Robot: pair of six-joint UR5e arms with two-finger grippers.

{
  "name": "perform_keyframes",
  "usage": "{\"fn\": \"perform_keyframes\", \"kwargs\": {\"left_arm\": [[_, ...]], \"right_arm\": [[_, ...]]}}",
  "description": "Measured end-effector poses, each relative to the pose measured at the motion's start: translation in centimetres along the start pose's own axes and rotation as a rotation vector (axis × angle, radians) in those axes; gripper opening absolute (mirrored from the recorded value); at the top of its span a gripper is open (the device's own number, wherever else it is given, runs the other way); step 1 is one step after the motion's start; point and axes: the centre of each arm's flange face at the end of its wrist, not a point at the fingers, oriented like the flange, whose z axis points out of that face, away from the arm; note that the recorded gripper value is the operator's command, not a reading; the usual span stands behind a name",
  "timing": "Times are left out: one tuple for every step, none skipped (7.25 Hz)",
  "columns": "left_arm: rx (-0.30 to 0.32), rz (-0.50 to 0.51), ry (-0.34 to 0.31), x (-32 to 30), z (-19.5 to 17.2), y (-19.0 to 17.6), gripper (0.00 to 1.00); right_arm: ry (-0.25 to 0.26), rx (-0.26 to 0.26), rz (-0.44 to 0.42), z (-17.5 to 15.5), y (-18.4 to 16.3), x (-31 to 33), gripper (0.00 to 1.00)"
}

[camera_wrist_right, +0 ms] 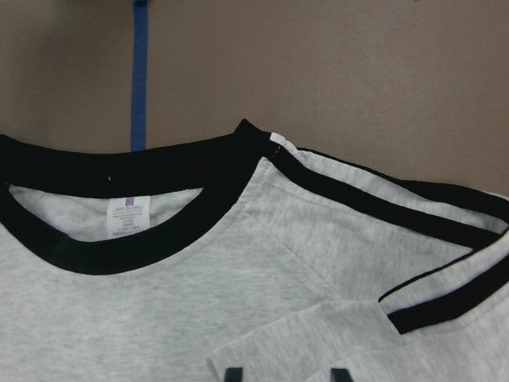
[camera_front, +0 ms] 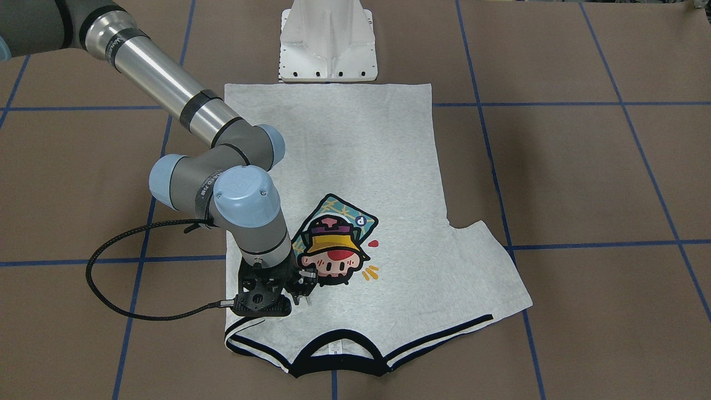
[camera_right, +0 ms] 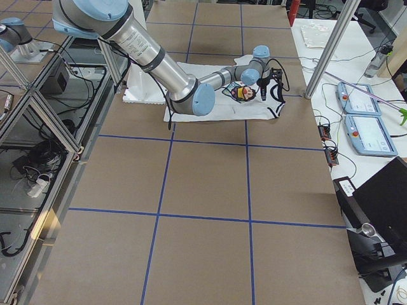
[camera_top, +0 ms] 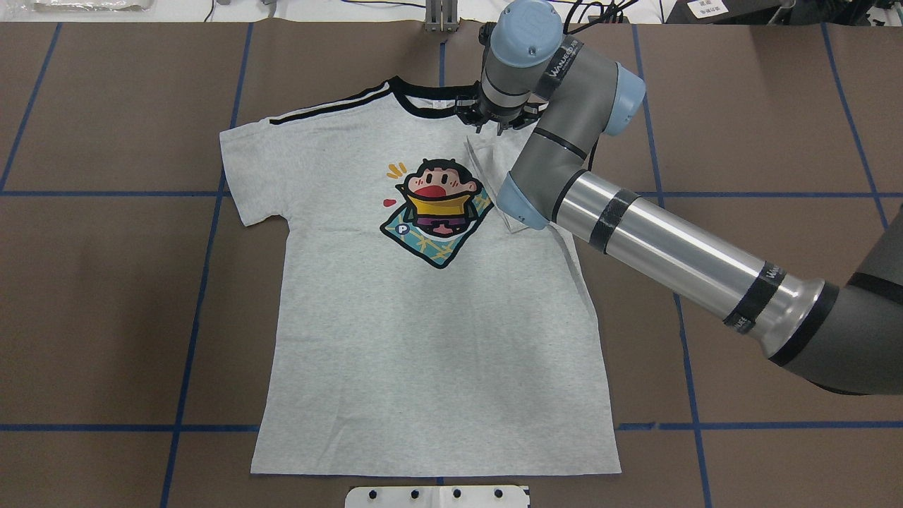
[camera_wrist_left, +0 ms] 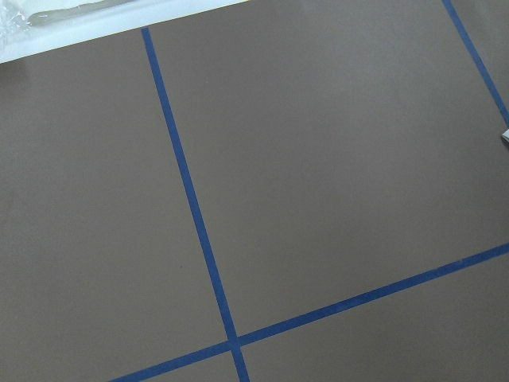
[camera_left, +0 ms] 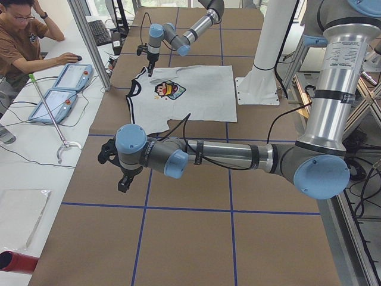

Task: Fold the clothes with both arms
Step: 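Fold the sleeve inward toward the black collar with the right gripper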

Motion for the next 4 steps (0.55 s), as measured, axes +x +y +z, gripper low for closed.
{"fn": "perform_keyframes", "kwargs": {"left_arm": [[0.0,-0.01,0.0,0.0,0.0,0.0,1.0],[0.002,-0.033,0.0,0.0,0.0,-0.5,1.0],[0.005,-0.068,0.001,0.1,0.0,-1.2,1.0],[0.01,-0.109,0.006,0.8,0.6,-2.0,1.0]], "right_arm": [[-0.002,0.0,-0.001,-0.2,-0.1,-0.1,0.99],[-0.004,0.003,0.0,-0.5,-0.6,0.2,0.98],[-0.01,-0.001,0.007,-1.2,-1.6,0.8,0.99],[-0.024,-0.026,0.023,-2.5,-3.2,1.7,0.99]]}}
